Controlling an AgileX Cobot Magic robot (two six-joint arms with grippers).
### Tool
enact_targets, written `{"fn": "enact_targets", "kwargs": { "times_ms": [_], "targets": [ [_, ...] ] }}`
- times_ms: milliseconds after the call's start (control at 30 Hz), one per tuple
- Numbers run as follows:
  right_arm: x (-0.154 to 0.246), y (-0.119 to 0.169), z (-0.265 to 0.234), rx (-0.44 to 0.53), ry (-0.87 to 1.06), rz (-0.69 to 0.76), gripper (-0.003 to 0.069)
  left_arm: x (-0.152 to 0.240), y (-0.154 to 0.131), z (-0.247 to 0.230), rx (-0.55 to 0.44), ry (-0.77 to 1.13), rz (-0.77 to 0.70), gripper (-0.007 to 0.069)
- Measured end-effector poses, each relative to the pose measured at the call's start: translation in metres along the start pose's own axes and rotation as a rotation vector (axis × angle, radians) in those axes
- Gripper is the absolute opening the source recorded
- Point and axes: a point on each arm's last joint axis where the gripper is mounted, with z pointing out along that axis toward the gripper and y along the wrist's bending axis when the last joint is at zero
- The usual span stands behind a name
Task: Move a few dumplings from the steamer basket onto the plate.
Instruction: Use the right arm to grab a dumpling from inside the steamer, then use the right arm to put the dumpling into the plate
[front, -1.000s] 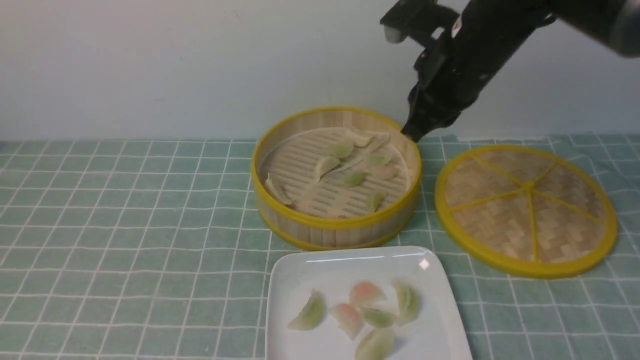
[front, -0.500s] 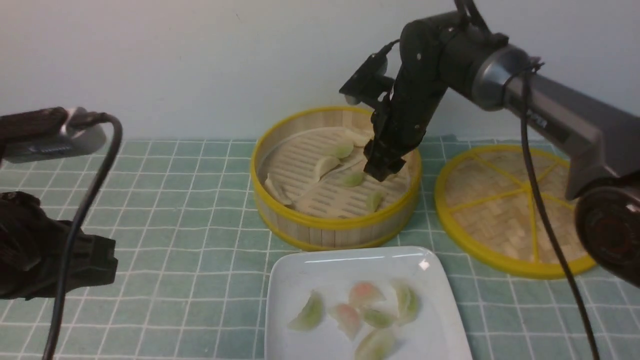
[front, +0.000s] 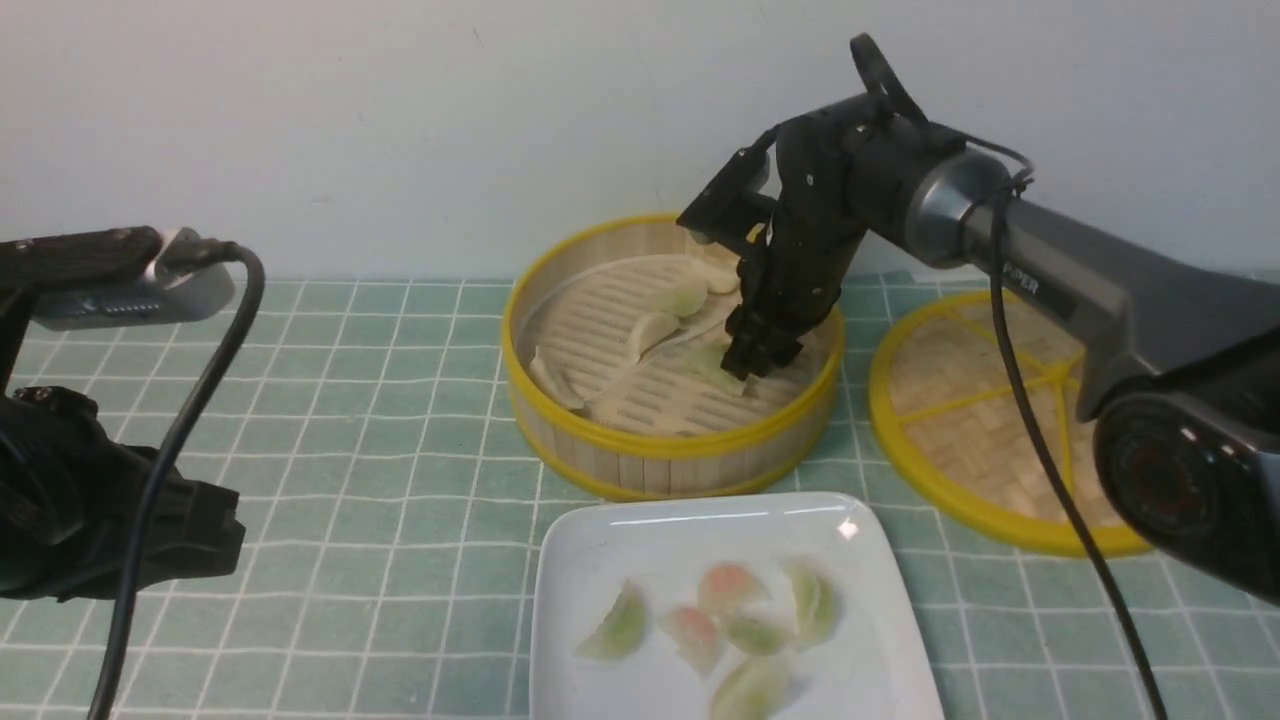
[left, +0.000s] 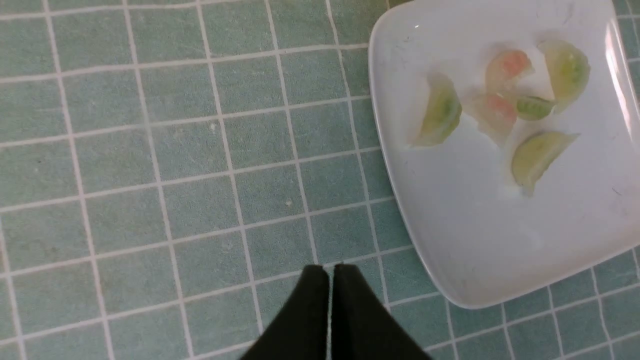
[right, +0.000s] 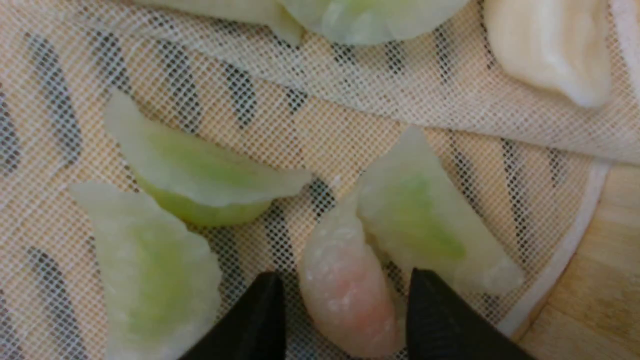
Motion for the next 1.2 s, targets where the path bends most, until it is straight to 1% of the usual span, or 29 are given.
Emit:
{"fn": "enact_targets", "kwargs": {
  "times_ms": [33,133,200,267,400,467,533,600,667,700,733,767,800,833,867,933,967,1000,1100,1200],
  "targets": [
    [-0.001,-0.001,-0.003,0.001,-0.001,0.021,0.0168,0.0,0.0,0.0,0.0,0.0,0.0,-0.0006],
    [-0.002,-0.002,-0.011,-0.009,0.023,0.07,0.0167,0.0,0.0,0.0,0.0,0.001,0.0,-0.0006],
    [-0.01,-0.005,-0.035,-0.005,-0.031,0.149,0.0167,0.0,0.0,0.0,0.001,0.005,0.0,-0.0006],
    [-0.017,-0.007,-0.068,-0.018,-0.105,0.215,0.0167,0.001,0.0,0.0,0.002,0.007,0.001,-0.0006],
    [-0.022,-0.004,-0.144,-0.073,-0.259,0.282,0.0167,0.0,0.0,0.0,0.002,0.006,0.014,-0.0006],
    [-0.019,0.0,-0.161,-0.094,-0.281,0.292,0.0167,0.0,0.0,0.0,0.002,0.006,0.016,-0.0006],
    [-0.002,0.012,-0.18,-0.15,-0.261,0.313,0.0167,0.0,0.0,0.0,0.002,0.006,0.018,-0.0006],
    [0.018,0.029,-0.176,-0.219,-0.188,0.322,0.0167,0.0,0.0,0.0,0.002,0.006,0.022,-0.0006],
    [0.027,0.039,-0.173,-0.249,-0.152,0.312,0.0167,0.0,0.0,0.0,0.002,0.006,0.026,-0.0006],
    [0.039,0.058,-0.169,-0.29,-0.1,0.282,0.0167,0.0,0.0,0.0,0.002,0.006,0.027,-0.0006],
    [0.044,0.065,-0.166,-0.303,-0.076,0.271,0.0167,0.0,0.0,0.0,0.002,0.006,0.029,-0.0006],
    [0.053,0.087,-0.16,-0.34,-0.024,0.233,0.0167,0.0,0.0,0.0,0.003,0.006,0.029,-0.0006],
    [0.059,0.102,-0.155,-0.36,0.011,0.2,0.0167,0.0,0.0,0.0,0.003,0.006,0.029,-0.0006],
    [0.061,0.108,-0.153,-0.368,0.026,0.188,0.0167,0.0,0.0,0.0,0.003,0.006,0.029,-0.0006],
    [0.066,0.128,-0.145,-0.391,0.074,0.137,0.0167,0.0,0.0,0.0,0.002,0.005,0.029,-0.0006],
    [0.073,0.156,-0.134,-0.401,0.138,0.05,0.0167,0.0,0.0,0.0,0.002,0.005,0.03,-0.0006],
    [0.073,0.159,-0.133,-0.401,0.143,0.043,0.0167,0.0,0.0,0.0,0.002,0.005,0.03,-0.0006],
    [0.074,0.172,-0.126,-0.397,0.167,0.005,0.0167,0.0,0.0,0.0,0.002,0.005,0.033,-0.0006],
    [0.071,0.19,-0.115,-0.392,0.192,-0.022,0.0167,0.0,0.0,0.0,0.002,0.005,0.034,-0.0006],
    [0.071,0.198,-0.105,-0.395,0.216,-0.026,0.0185,0.0,0.0,0.0,0.002,0.005,0.036,-0.0006]
  ]
}}
